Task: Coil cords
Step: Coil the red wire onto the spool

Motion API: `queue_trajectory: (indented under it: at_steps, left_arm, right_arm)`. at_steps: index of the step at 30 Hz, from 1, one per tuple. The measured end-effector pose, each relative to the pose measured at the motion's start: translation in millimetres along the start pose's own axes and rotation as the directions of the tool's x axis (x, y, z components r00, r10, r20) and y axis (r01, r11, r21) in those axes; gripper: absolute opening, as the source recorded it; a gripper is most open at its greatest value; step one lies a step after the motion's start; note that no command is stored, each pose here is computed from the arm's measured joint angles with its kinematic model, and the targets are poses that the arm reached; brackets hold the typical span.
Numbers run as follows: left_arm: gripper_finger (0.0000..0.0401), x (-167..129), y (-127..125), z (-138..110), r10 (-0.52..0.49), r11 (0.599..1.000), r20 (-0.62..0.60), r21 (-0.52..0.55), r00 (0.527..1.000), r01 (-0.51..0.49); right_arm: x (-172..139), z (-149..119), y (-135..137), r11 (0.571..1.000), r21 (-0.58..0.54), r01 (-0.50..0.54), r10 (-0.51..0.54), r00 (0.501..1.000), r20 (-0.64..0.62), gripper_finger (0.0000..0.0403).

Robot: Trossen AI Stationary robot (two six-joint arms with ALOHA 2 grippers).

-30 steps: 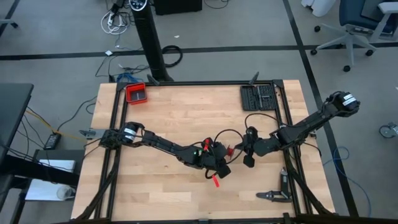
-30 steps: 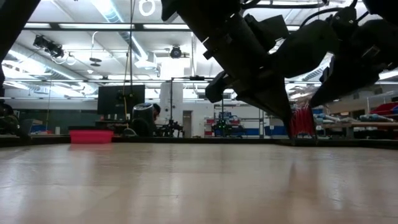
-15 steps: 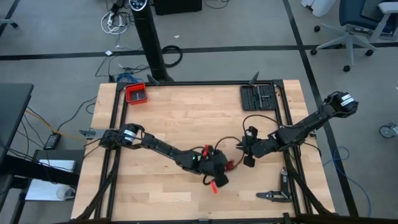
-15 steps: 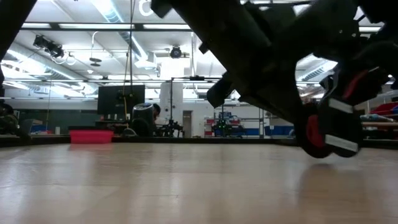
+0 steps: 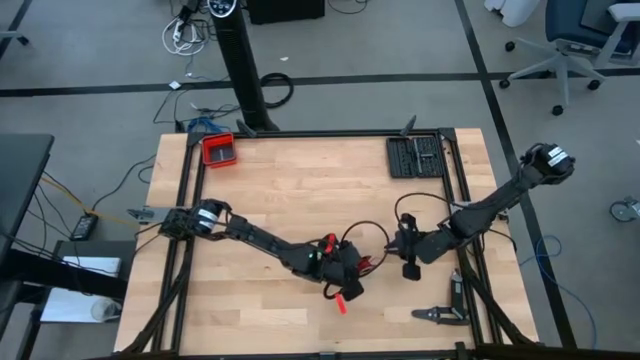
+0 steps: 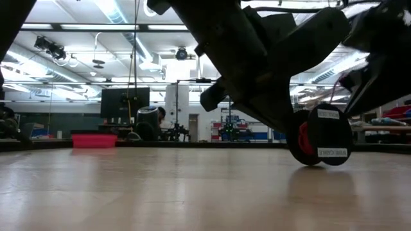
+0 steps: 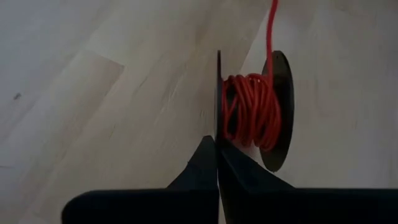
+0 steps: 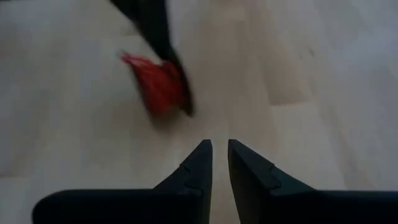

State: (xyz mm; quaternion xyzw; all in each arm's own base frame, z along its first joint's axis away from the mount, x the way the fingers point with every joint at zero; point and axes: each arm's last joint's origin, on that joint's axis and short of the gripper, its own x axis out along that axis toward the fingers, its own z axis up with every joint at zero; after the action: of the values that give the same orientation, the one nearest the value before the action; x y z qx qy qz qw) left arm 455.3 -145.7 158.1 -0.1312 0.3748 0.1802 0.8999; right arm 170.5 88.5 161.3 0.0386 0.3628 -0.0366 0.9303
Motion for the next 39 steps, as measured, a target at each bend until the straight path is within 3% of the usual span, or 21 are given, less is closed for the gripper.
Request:
queue_trajectory:
  at_steps: [9,20,31,39]
  left_arm:
    - [0.0000,0,0,0,0.002,1.000,0.007,-0.002,1.000,-0.002]
    - [0.0000,0,0,1,0.002,1.000,0.011,-0.005,1.000,-0.002]
    - [0.0000,0,0,1,0.003,1.000,0.014,-0.026,1.000,-0.002]
    - [0.0000,0,0,2,0.000,1.000,0.019,-0.029,1.000,0.000]
  right_arm:
    - [-10,14,18,0.991,-0.077,-0.106,0.119,0.975,0.187,0.0056]
    - [-9,15,19,0.988,-0.114,-0.104,0.126,0.972,0.200,0.0089]
    - [-10,17,21,0.980,-0.159,-0.122,0.155,0.965,0.213,0.0089]
    - [4,12,25,0.980,-0.178,-0.085,0.118,0.975,0.188,0.0086]
